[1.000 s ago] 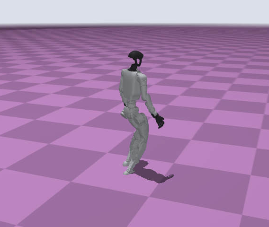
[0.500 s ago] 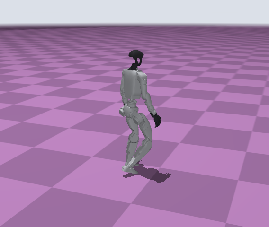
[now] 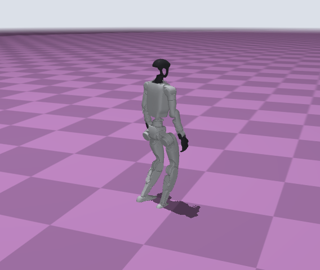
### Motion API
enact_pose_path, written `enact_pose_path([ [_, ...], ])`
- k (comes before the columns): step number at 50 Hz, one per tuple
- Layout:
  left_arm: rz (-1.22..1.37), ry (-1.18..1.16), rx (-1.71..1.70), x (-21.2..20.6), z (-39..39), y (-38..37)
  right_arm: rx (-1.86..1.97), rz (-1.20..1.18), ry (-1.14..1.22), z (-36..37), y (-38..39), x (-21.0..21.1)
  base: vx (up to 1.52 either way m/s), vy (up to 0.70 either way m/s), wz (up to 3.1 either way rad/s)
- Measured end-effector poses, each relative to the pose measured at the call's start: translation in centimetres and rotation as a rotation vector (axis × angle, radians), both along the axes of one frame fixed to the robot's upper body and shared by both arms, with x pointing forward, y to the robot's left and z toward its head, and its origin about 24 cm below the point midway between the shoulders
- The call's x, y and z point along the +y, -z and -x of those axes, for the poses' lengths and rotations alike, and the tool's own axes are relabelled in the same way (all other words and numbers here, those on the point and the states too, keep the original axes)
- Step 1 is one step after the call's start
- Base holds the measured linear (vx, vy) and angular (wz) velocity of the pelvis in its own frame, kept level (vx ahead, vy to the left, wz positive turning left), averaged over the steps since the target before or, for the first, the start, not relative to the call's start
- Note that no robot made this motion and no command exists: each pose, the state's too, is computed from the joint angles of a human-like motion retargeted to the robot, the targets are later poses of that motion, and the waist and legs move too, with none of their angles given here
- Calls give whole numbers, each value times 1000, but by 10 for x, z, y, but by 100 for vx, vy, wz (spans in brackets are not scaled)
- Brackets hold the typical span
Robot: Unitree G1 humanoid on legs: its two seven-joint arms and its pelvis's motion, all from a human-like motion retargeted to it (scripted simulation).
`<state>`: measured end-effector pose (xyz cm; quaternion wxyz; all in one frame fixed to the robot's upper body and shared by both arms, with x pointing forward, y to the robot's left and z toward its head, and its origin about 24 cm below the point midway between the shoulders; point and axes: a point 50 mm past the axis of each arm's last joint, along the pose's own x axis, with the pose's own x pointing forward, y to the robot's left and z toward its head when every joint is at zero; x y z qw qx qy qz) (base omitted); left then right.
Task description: Walk
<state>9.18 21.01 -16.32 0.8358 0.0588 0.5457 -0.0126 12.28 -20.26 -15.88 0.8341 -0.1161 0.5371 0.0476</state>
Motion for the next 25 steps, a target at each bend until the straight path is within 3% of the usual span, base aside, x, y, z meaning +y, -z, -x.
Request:
enact_pose_path([
  [25,-51,21,-56,8,-2,-5,58,33,-11,28,7,1,7,-1,6],
])
